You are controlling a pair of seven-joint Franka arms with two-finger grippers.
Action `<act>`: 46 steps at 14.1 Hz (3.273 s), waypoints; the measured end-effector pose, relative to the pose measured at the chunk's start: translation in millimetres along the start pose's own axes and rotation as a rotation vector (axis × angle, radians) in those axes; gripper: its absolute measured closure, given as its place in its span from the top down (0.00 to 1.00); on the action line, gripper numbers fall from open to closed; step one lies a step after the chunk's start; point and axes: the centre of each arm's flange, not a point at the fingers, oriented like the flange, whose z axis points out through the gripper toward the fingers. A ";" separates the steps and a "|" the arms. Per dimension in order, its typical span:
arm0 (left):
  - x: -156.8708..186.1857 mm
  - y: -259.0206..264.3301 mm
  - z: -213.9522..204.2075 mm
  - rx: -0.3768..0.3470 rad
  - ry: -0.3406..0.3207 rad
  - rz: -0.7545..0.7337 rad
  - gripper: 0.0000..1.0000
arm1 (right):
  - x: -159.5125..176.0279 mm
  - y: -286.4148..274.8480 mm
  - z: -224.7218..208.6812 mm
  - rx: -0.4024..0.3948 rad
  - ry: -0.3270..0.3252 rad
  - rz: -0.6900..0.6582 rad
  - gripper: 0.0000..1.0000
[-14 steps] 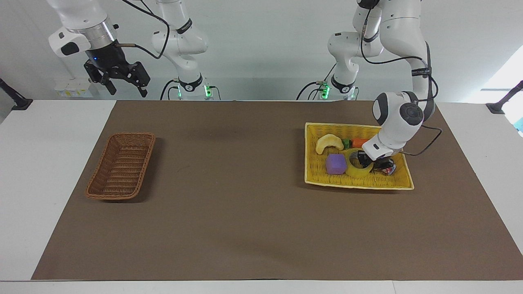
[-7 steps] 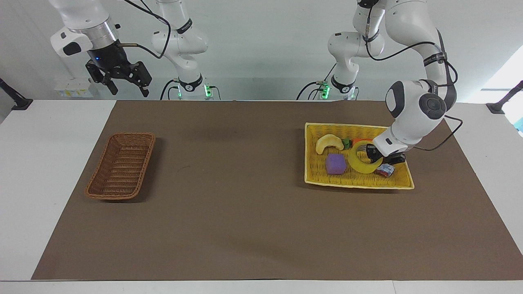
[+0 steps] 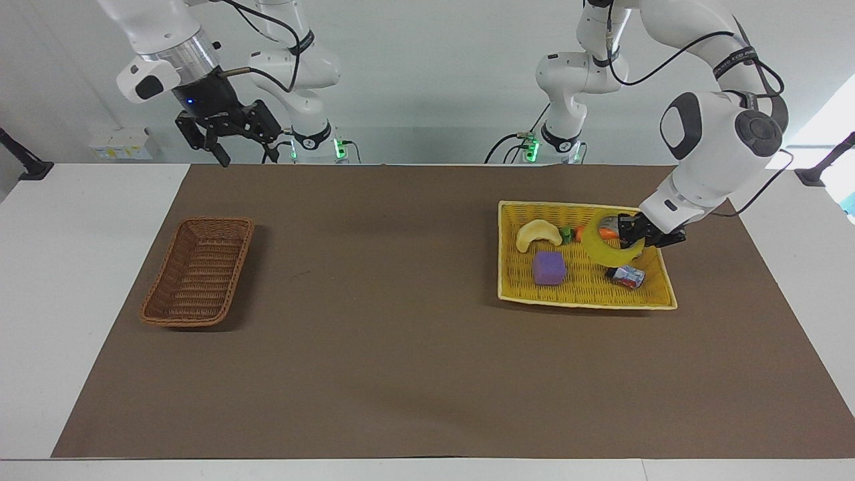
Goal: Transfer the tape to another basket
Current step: 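Lift the tape with the left gripper while the right gripper approaches, then grasp the tape roll with the right gripper and open the left gripper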
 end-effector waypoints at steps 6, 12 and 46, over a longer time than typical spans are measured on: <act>-1.6 95.6 1.2 -0.027 -0.007 -0.179 0.22 | 12.8 -94.5 58.6 0.162 0.029 0.029 1.00; -16.3 205.3 7.4 -0.087 -0.026 -0.290 0.22 | 10.7 -133.6 113.6 0.341 -0.067 0.124 1.00; -38.4 367.9 -23.1 -0.379 0.181 -0.452 0.30 | -4.6 -104.6 168.4 0.521 -0.184 -0.017 0.20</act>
